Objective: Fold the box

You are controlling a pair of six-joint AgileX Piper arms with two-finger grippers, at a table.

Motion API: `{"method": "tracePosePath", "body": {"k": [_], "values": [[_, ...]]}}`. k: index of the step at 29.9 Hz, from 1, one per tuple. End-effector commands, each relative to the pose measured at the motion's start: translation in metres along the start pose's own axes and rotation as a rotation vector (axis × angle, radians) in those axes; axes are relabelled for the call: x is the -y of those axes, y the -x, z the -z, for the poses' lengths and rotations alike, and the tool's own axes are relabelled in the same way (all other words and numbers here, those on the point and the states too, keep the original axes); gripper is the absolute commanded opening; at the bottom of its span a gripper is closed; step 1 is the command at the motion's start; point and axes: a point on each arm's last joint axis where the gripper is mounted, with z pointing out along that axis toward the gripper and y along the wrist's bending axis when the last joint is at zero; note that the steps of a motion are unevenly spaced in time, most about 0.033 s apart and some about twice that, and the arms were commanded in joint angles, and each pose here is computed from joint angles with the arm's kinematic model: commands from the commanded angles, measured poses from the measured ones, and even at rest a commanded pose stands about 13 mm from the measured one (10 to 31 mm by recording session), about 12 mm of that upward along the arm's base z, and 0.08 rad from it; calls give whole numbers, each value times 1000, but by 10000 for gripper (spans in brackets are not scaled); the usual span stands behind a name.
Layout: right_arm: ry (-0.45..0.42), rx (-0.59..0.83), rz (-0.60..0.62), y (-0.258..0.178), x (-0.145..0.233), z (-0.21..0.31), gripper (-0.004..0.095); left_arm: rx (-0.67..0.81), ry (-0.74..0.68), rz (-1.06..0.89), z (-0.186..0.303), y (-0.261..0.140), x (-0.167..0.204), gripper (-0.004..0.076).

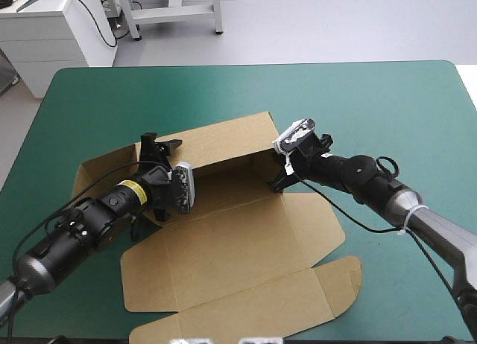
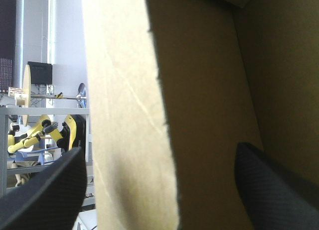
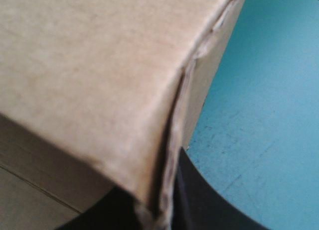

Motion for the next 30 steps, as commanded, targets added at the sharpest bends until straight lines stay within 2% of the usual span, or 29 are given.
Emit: {"method": "tracePosePath", "body": {"k": [1, 13, 16, 21, 24, 27, 28, 30], "values": [[41, 55, 26, 17, -6, 13, -15, 60, 95, 29, 28, 11, -17, 589], [32, 56, 18, 18, -5, 13, -15, 283, 113, -40, 94, 48, -10, 585], [33, 56, 2, 18, -5, 13, -15, 336, 91, -61, 100, 57, -5, 547], [33, 56, 0, 18, -5, 13, -15, 433, 58, -98, 106, 73, 3, 374], [22, 59, -1, 18, -4, 13, -15, 488, 41, -120, 111, 82, 8, 221], [16, 60, -1, 18, -3, 13, -15, 515, 40, -123, 116, 87, 5, 30], [15, 60, -1, 18, -3, 13, -15, 511, 31, -108, 116, 89, 2, -6], [12, 61, -1, 18, -3, 13, -15, 469, -21, -52, 114, 92, -6, 22]]}}
